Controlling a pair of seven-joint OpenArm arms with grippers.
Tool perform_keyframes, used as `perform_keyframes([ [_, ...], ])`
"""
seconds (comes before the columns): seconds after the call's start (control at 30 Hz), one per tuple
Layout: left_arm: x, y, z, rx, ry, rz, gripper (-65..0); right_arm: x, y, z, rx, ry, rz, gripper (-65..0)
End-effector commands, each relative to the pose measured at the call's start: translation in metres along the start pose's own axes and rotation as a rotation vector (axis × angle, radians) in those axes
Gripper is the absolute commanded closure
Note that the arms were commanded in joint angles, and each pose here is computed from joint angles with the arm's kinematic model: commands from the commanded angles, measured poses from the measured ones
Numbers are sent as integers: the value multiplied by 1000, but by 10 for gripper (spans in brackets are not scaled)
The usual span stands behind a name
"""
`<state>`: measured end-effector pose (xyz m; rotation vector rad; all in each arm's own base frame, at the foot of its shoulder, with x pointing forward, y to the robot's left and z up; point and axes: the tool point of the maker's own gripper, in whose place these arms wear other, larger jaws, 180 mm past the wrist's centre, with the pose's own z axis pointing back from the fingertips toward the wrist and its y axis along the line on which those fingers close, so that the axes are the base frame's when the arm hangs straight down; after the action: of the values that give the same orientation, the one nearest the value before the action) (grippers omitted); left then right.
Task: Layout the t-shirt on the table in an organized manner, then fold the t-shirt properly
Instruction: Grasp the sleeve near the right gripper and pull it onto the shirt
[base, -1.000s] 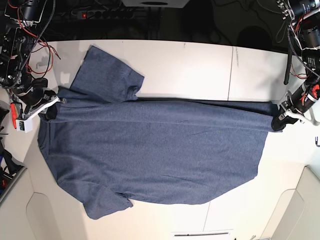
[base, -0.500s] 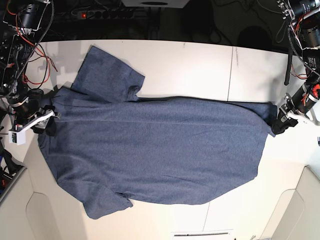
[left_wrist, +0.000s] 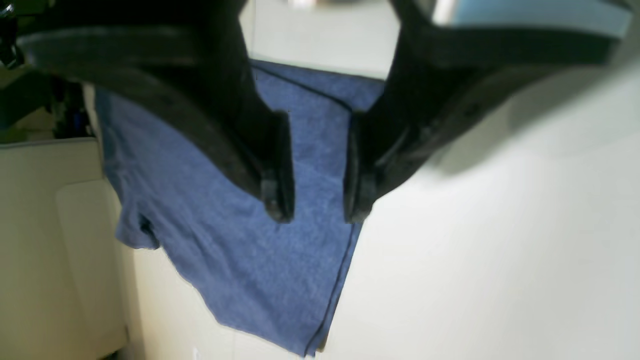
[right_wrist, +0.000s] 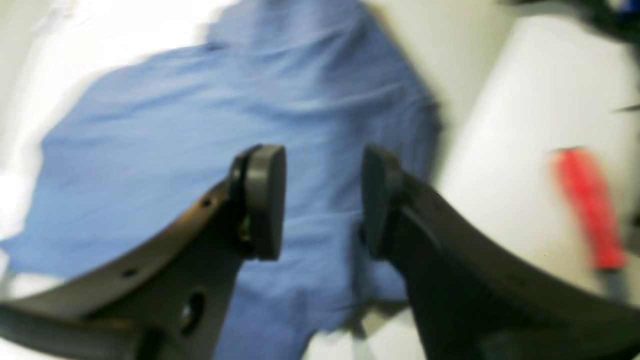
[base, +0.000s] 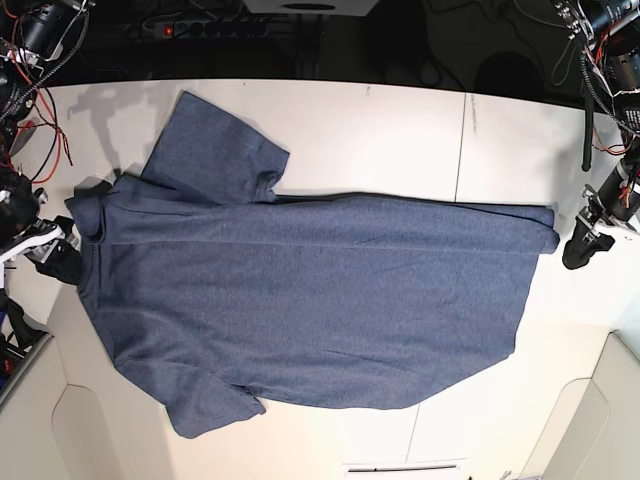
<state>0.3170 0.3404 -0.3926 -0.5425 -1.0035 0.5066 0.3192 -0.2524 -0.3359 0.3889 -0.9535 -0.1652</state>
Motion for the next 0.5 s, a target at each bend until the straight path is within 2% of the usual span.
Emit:
perform_keyframes([
  [0.0,21,-5,2,-20,-42,-27,-208,5,2,8,25,-21,4,-250],
  [0.13,19,-5,3,-18,-33,-27,-210,-39,0,28,67,55,-65,-250],
  [0.33,17,-5,3,-18,-26,-27,-212,-103,-9,67,58,158,-178,-250],
  [0.47,21,-9,2,-40,-48,-6,-212,-126,0,74,71,179,-248,-250],
])
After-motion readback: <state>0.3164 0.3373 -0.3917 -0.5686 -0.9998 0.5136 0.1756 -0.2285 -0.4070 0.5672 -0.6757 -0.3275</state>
